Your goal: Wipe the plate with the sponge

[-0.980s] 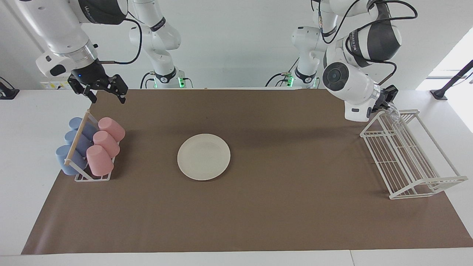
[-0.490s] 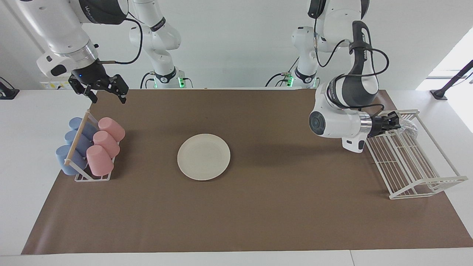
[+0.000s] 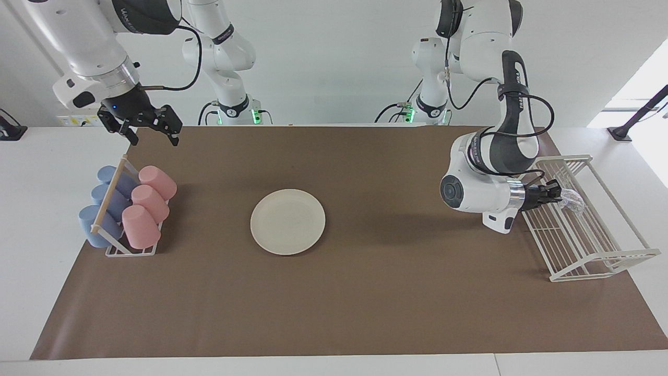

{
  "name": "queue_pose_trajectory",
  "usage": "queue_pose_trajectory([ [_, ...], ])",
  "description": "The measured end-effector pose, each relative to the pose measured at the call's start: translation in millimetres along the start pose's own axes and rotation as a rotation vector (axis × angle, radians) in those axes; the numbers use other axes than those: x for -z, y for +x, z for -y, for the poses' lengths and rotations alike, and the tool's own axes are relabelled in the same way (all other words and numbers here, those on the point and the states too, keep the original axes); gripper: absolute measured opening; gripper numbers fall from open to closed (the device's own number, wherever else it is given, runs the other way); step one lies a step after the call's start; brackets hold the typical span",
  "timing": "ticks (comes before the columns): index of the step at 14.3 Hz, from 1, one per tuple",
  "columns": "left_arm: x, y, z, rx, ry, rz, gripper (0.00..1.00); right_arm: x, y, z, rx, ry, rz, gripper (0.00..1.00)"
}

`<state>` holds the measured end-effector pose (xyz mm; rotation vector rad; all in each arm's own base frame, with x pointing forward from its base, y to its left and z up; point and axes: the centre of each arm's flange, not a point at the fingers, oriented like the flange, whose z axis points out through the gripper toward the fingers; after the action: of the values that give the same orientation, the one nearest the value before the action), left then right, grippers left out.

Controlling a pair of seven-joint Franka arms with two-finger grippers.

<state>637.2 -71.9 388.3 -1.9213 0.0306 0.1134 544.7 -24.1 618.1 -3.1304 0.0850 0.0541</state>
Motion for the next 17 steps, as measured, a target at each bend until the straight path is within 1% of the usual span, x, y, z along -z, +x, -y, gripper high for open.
queue_pose_trajectory([
  [7,1.0,2.5,-1.3,0.000,-0.017,-0.020,0.03,0.0,0.0,0.1,0.000,0.000,0.000,1.00],
  [8,0.7,3.1,-1.2,0.001,-0.020,-0.023,0.08,0.0,0.0,0.1,0.000,0.000,0.000,1.00],
  [9,-0.1,3.6,-0.9,0.002,-0.021,-0.024,0.20,0.0,0.0,0.1,0.000,0.000,0.000,1.00],
  [14,-4.2,4.9,0.6,0.005,-0.025,-0.023,0.73,0.0,0.0,0.6,0.001,0.000,0.000,1.00],
  [15,-4.2,5.0,0.5,0.005,-0.025,-0.023,0.86,0.0,0.0,0.6,0.001,0.000,0.000,1.00],
  [16,-4.1,5.0,0.5,0.005,-0.026,-0.024,0.97,0.0,0.0,0.6,0.001,0.000,0.000,1.00],
  [17,-4.1,5.1,0.5,0.005,-0.026,-0.024,1.00,0.0,0.0,0.6,0.001,0.000,0.000,1.00],
])
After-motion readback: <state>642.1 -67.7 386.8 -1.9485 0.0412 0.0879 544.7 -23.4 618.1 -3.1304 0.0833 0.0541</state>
